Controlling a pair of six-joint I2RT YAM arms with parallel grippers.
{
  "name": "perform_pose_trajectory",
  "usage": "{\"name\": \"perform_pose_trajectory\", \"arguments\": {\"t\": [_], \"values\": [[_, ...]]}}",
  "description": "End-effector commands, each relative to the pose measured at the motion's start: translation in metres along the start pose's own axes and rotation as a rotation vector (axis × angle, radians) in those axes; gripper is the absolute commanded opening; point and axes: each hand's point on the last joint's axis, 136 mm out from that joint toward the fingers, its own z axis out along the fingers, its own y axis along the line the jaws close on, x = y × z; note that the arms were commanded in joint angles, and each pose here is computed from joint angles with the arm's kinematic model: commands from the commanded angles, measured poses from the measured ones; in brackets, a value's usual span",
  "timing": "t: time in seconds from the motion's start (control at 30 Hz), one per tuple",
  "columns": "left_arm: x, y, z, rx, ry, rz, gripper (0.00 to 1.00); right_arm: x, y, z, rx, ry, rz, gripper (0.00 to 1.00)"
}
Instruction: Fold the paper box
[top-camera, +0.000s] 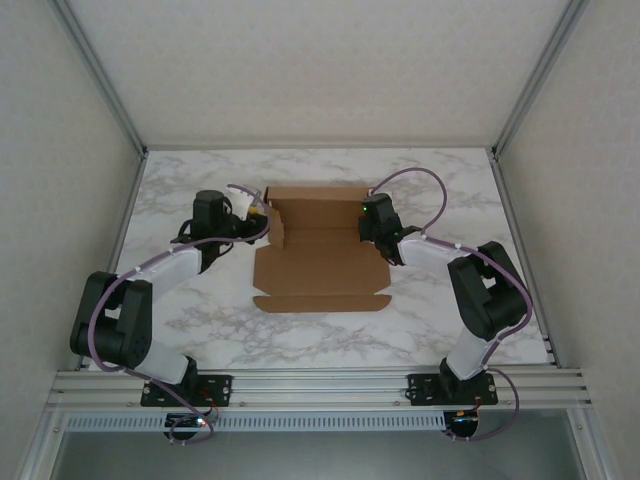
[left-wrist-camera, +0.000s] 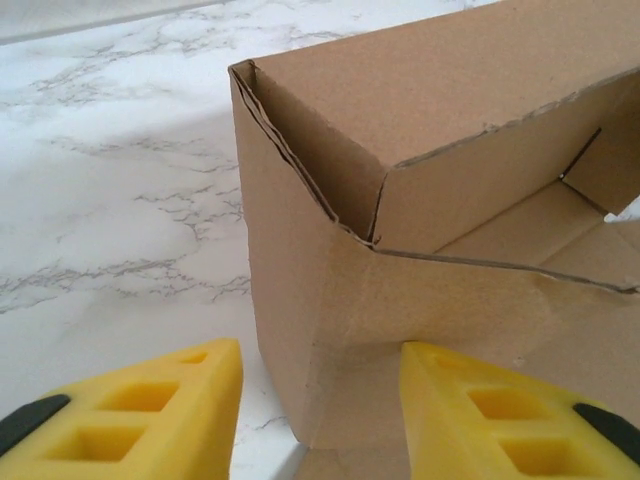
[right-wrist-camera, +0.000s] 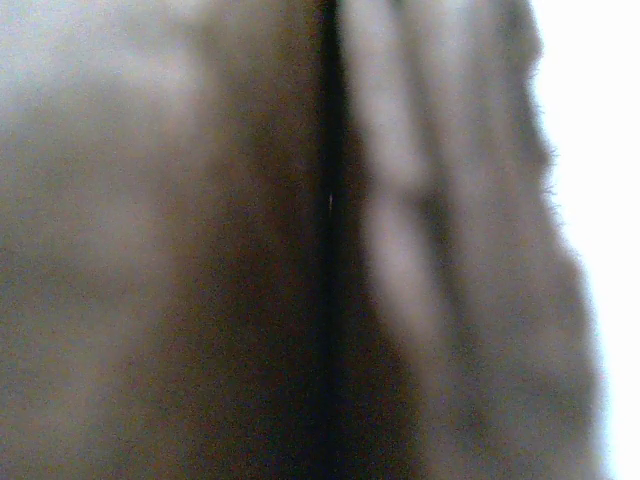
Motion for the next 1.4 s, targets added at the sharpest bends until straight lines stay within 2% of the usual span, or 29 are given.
{"name": "perform_pose_trajectory", "arguments": {"t": [0.0,0.37,0.53,0.67,0.97,1.23,1.37], "values": [[-0.006,-0.001,0.011,-0.017,-0.017,0.012,0.47,0.056,0.001,0.009,-0.021,0.186,-0.059,0.0],[-0.009,0.007,0.032,-0.045,-0.013,0.014,0.49,0.058,0.004,0.007,-0.051,0.187,-0.063,0.0],[-0.014,0.019,0.037,-0.119,-0.052,0.004,0.48,0.058,0.007,0.007,-0.065,0.185,-0.063,0.0],[-0.01,0.023,0.046,-0.156,-0.04,0.004,0.4,0.057,0.009,0.006,-0.075,0.181,-0.066,0.0],[-0.015,0.042,0.05,-0.325,-0.057,-0.025,0.13,0.054,0.01,0.002,-0.081,0.175,-0.06,0.0],[-0.002,0.047,0.05,-0.43,0.002,-0.06,0.08,0.055,0.011,0.002,-0.08,0.179,-0.06,0.0],[0.001,0.051,0.046,-0.519,-0.003,-0.094,0.01,0.055,0.014,-0.001,-0.077,0.175,-0.051,0.0]]}}
